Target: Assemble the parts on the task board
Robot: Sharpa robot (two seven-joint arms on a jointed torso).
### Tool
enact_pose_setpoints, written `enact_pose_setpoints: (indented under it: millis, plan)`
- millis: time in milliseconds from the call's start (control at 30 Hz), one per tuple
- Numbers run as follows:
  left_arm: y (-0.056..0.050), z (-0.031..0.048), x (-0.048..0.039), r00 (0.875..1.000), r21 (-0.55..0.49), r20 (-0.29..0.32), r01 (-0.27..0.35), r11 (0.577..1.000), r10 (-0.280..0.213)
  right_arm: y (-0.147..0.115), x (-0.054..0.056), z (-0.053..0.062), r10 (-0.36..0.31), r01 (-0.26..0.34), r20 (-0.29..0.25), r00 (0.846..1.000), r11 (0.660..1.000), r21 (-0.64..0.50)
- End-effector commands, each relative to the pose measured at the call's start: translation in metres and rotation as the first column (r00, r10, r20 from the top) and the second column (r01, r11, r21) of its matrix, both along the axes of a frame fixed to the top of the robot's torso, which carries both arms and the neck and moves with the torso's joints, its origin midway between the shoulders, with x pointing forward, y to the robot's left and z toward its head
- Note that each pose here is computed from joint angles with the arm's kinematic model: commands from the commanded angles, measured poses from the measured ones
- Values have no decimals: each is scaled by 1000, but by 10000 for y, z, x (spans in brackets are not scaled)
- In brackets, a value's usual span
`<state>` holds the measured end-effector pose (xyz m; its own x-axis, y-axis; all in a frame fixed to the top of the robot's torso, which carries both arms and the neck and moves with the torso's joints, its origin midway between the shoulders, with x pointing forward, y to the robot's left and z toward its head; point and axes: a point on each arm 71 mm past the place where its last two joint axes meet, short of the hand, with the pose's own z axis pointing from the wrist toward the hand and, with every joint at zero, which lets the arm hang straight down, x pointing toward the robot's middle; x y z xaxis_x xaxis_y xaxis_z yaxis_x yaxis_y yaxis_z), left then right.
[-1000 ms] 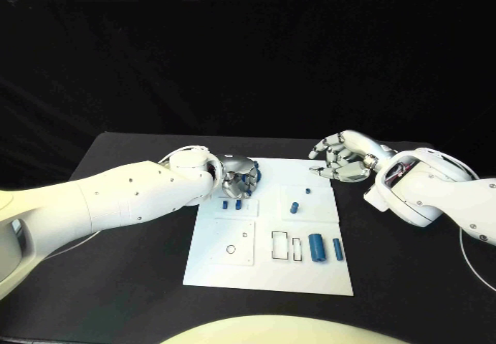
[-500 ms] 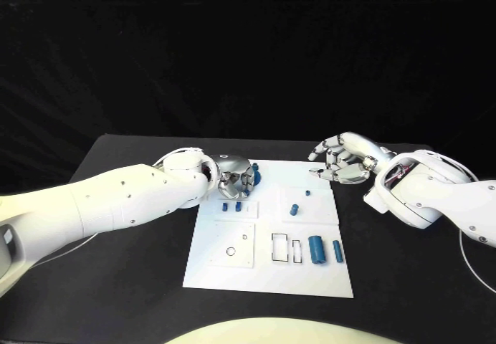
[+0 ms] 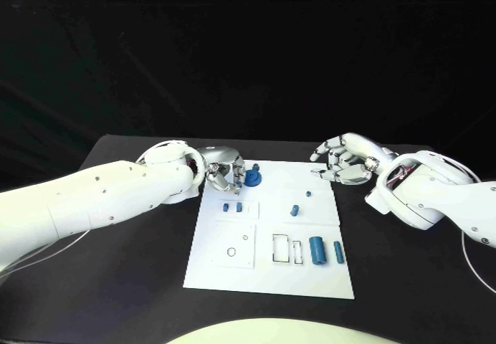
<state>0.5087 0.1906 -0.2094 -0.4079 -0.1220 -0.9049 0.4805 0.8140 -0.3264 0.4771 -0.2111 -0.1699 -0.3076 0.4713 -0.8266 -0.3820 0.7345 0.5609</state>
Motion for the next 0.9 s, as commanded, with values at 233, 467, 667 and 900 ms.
enact_pose_setpoints:
  millis: [233,467,667,900]
  plan:
    - [97,-57,6,997,16,-65,-34,999,35,8,-2,-6,12,-12,-2,1000,1000,-4]
    - [83,-116,4,996,23,-79,-30,999,32,14,-3,-7,14,-14,-2,1000,1000,-3]
    - [63,-144,3,996,22,-84,-26,999,28,17,-4,-7,14,-14,-2,1000,1000,-3]
    - [49,-165,-2,996,20,-87,-21,1000,23,20,-5,-7,15,-15,-2,1000,1000,-3]
